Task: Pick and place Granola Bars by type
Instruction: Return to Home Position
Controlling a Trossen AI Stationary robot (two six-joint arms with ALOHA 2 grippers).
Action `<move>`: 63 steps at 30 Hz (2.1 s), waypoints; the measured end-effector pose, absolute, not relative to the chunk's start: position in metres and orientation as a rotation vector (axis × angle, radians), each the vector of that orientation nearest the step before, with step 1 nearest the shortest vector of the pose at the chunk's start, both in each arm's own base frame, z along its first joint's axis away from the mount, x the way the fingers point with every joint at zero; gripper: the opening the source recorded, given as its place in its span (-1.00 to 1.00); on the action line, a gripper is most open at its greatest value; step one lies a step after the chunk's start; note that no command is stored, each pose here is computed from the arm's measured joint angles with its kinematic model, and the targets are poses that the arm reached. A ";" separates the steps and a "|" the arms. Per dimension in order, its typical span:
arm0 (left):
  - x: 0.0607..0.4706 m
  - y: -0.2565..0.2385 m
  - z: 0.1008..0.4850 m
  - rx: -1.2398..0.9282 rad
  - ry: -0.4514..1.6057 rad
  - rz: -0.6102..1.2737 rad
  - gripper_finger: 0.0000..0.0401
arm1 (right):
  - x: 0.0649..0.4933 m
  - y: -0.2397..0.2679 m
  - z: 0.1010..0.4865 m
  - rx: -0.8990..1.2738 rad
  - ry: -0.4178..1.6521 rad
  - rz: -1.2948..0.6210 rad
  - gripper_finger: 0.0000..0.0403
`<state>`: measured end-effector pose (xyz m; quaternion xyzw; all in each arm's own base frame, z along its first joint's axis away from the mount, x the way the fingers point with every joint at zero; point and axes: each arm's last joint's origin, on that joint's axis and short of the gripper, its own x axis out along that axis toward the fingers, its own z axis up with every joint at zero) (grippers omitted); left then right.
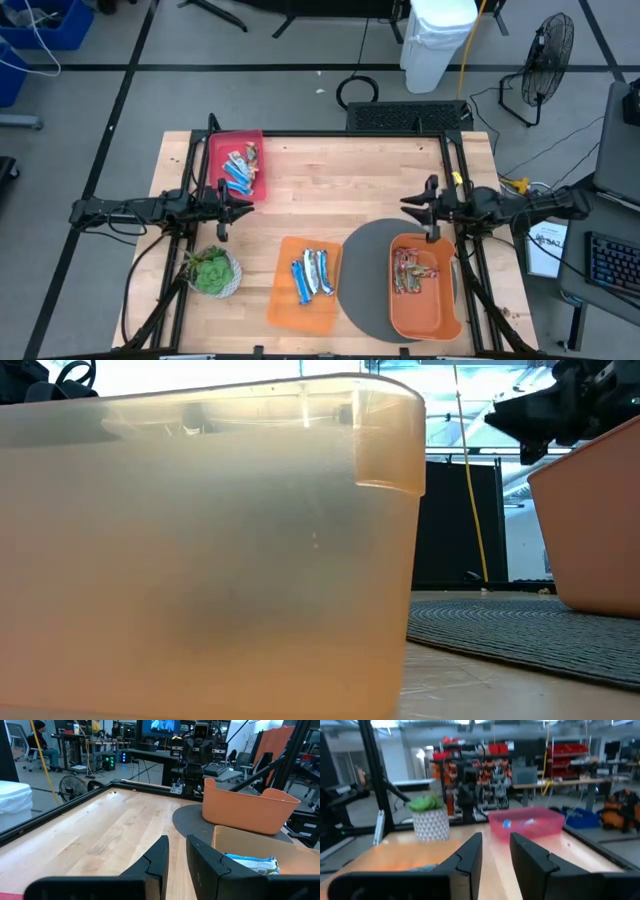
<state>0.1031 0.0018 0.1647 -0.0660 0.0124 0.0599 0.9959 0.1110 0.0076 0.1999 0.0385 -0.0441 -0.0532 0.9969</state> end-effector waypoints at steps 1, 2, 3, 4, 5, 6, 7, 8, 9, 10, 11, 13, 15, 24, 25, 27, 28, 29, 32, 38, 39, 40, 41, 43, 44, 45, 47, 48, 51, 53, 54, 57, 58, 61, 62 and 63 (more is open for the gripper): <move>0.103 0.002 0.165 -0.132 0.025 0.120 -0.64 | 0.109 0.007 0.201 0.076 -0.105 -0.104 -0.55; 0.103 0.002 0.165 -0.132 0.025 0.120 -0.64 | 0.107 0.007 0.202 0.074 -0.120 -0.102 -0.55; 0.103 0.002 0.165 -0.132 0.025 0.120 -0.64 | 0.105 0.007 0.203 0.068 -0.133 -0.101 -0.55; 0.103 0.002 0.165 -0.132 0.025 0.120 -0.64 | 0.103 0.007 0.204 0.059 -0.142 -0.101 -0.55; 0.103 0.002 0.165 -0.132 0.025 0.120 -0.64 | 0.101 0.007 0.204 0.049 -0.147 -0.102 -0.55; 0.103 0.002 0.165 -0.132 0.025 0.120 -0.64 | 0.100 0.006 0.204 0.039 -0.147 -0.103 -0.55; 0.103 0.002 0.165 -0.132 0.025 0.120 -0.64 | 0.098 0.006 0.204 0.032 -0.146 -0.104 -0.55; 0.103 0.002 0.165 -0.132 0.025 0.120 -0.64 | 0.097 0.006 0.204 0.030 -0.147 -0.104 -0.55; 0.103 0.002 0.165 -0.132 0.025 0.120 -0.64 | 0.096 0.006 0.204 0.028 -0.151 -0.104 -0.55; 0.103 0.002 0.165 -0.132 0.025 0.120 -0.64 | 0.095 0.006 0.204 0.027 -0.155 -0.104 -0.55; 0.103 0.002 0.165 -0.132 0.025 0.120 -0.64 | 0.094 0.006 0.204 0.025 -0.156 -0.105 -0.55; 0.103 0.002 0.165 -0.132 0.025 0.120 -0.64 | 0.093 0.005 0.204 0.016 -0.158 -0.105 -0.55; 0.103 0.002 0.165 -0.132 0.025 0.120 -0.64 | 0.092 0.005 0.204 0.009 -0.163 -0.106 -0.55; 0.103 0.002 0.165 -0.132 0.025 0.120 -0.64 | 0.096 0.006 0.190 0.009 -0.201 -0.107 -0.55; 0.103 0.002 0.165 -0.132 0.025 0.120 -0.64 | 0.096 0.006 0.191 0.009 -0.212 -0.107 -0.55; 0.103 0.002 0.165 -0.132 0.025 0.120 -0.64 | 0.096 0.006 0.192 0.004 -0.234 -0.108 -0.55; 0.103 0.002 0.165 -0.132 0.025 0.120 -0.64 | 0.095 0.006 0.193 0.001 -0.240 -0.108 -0.55; 0.103 0.002 0.165 -0.132 0.025 0.120 -0.64 | 0.095 0.006 0.193 -0.003 -0.242 -0.109 -0.55; 0.103 0.002 0.165 -0.132 0.025 0.120 -0.64 | 0.096 0.006 0.192 -0.022 -0.231 -0.111 -0.55; 0.103 0.002 0.165 -0.132 0.025 0.120 -0.64 | 0.096 0.006 0.191 -0.031 -0.220 -0.112 -0.55; 0.103 0.002 0.165 -0.132 0.025 0.120 -0.64 | 0.096 0.006 0.190 -0.032 -0.211 -0.111 -0.55; 0.103 0.002 0.165 -0.132 0.025 0.120 -0.64 | 0.096 0.006 0.189 -0.028 -0.200 -0.110 -0.55; 0.103 0.002 0.165 -0.132 0.025 0.120 -0.64 | 0.097 0.006 0.188 -0.025 -0.191 -0.109 -0.55; 0.103 0.002 0.165 -0.132 0.025 0.120 -0.64 | 0.097 0.006 0.186 -0.011 -0.173 -0.107 -0.55; 0.103 0.002 0.165 -0.132 0.025 0.120 -0.64 | 0.097 0.006 0.185 -0.007 -0.161 -0.107 -0.55; 0.103 0.002 0.165 -0.132 0.025 0.120 -0.64 | 0.097 0.006 0.184 -0.003 -0.147 -0.106 -0.55; 0.103 0.002 0.165 -0.132 0.025 0.120 -0.64 | 0.098 0.006 0.181 0.006 -0.120 -0.105 -0.55; 0.103 0.002 0.165 -0.132 0.025 0.120 -0.64 | 0.098 0.006 0.180 0.007 -0.109 -0.104 -0.55; 0.103 0.002 0.165 -0.132 0.025 0.120 -0.64 | 0.098 0.006 0.176 0.000 -0.066 -0.104 -0.55; 0.103 0.002 0.165 -0.132 0.025 0.120 -0.64 | 0.098 0.006 0.174 -0.003 -0.046 -0.102 -0.55; 0.103 0.002 0.165 -0.132 0.025 0.120 -0.64 | 0.098 0.006 0.173 -0.005 -0.036 -0.100 -0.55; 0.103 0.002 0.165 -0.132 0.025 0.120 -0.64 | 0.098 0.007 0.172 -0.007 -0.025 -0.064 -0.55; 0.103 0.002 0.165 -0.132 0.025 0.120 -0.64 | 0.099 0.008 0.171 -0.007 -0.021 -0.046 -0.55; 0.103 0.002 0.165 -0.132 0.025 0.120 -0.64 | 0.099 0.009 0.171 -0.002 -0.016 0.005 -0.55; 0.103 0.002 0.165 -0.132 0.025 0.120 -0.64 | 0.099 0.009 0.171 -0.001 -0.015 0.006 -0.55; 0.103 0.002 0.165 -0.132 0.025 0.120 -0.64 | 0.099 0.009 0.171 -0.001 -0.015 0.005 -0.55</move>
